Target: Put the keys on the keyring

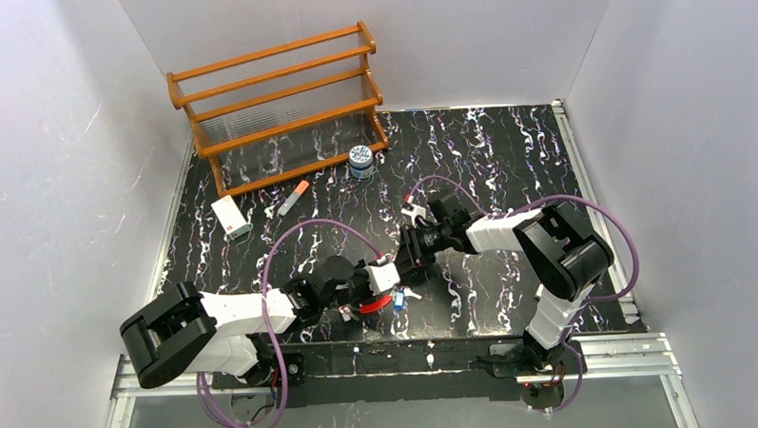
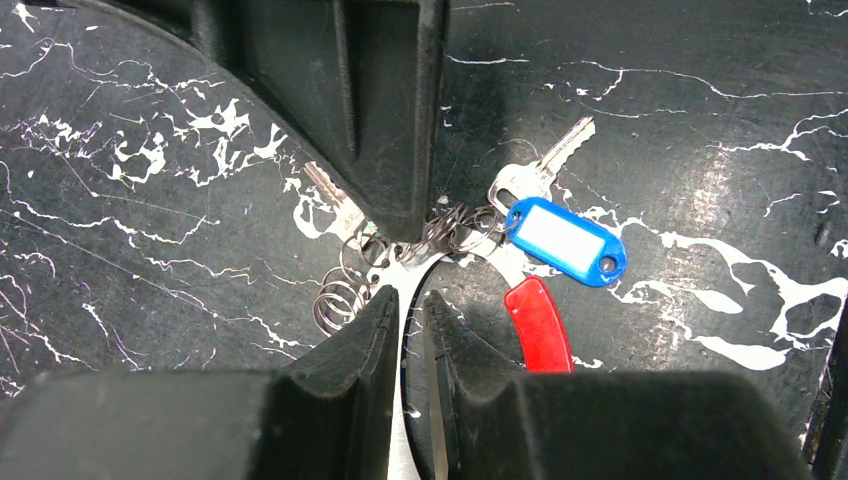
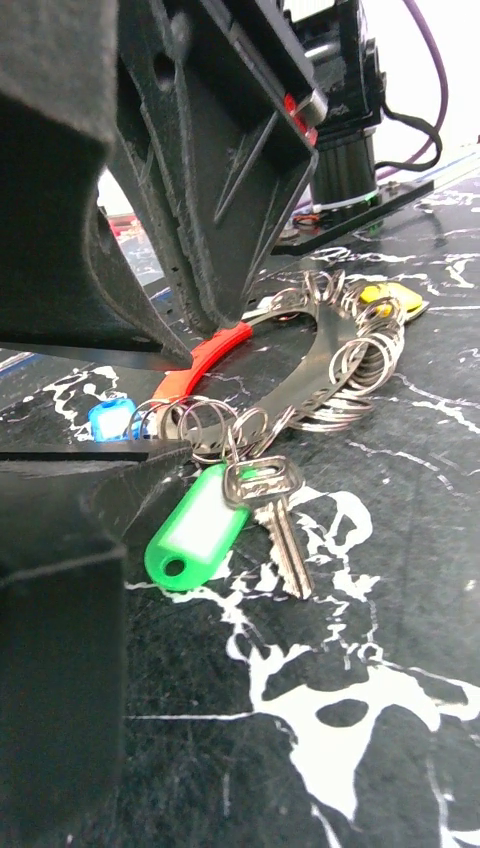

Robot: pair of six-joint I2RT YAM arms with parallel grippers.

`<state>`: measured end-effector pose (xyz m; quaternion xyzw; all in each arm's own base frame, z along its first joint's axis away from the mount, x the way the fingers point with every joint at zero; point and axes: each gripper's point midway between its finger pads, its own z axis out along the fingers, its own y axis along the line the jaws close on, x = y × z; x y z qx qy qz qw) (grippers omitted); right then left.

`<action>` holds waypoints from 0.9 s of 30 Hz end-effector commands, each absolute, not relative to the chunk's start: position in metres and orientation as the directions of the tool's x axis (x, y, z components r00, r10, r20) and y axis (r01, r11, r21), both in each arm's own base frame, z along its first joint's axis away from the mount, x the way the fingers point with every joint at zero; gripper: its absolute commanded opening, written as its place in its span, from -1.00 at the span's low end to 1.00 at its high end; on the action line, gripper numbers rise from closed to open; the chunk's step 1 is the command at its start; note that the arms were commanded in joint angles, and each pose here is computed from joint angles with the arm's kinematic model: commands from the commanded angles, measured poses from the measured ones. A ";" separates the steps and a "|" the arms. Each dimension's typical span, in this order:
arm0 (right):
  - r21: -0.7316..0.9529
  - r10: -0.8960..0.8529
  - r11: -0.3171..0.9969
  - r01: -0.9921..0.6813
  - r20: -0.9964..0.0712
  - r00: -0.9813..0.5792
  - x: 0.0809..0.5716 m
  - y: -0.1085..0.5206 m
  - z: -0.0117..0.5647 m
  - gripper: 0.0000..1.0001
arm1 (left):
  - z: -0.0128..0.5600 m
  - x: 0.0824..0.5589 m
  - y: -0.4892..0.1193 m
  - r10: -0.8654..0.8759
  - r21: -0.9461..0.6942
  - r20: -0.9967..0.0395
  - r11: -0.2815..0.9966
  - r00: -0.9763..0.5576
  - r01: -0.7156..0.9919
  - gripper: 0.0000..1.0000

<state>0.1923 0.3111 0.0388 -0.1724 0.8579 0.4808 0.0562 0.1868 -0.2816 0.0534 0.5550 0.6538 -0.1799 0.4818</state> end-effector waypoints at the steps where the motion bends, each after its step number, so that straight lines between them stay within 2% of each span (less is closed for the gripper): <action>1: 0.808 -0.231 0.430 -0.403 -0.333 -0.914 0.207 0.325 0.060 -0.25 | 0.057 0.186 -0.280 0.545 0.308 -0.834 0.322 0.091 0.895 -0.72; 10: 0.801 -0.236 0.401 -0.445 -0.379 -0.895 0.213 0.329 0.068 -0.27 | 0.054 0.184 -0.279 0.546 0.303 -0.833 0.320 0.087 0.898 -0.74; 17: 0.696 -0.284 0.497 -0.518 -0.434 -0.855 0.219 0.312 0.059 -0.28 | 0.053 0.182 -0.279 0.544 0.291 -0.835 0.319 0.077 0.902 -0.75; 21: 0.661 -0.325 0.534 -0.527 -0.415 -0.850 0.212 0.301 0.051 -0.31 | 0.052 0.182 -0.279 0.542 0.281 -0.838 0.325 0.065 0.903 -0.75; 27: 0.609 -0.377 0.539 -0.582 -0.444 -0.813 0.199 0.301 0.051 -0.19 | 0.049 0.182 -0.279 0.543 0.263 -0.839 0.339 0.041 0.903 -0.74</action>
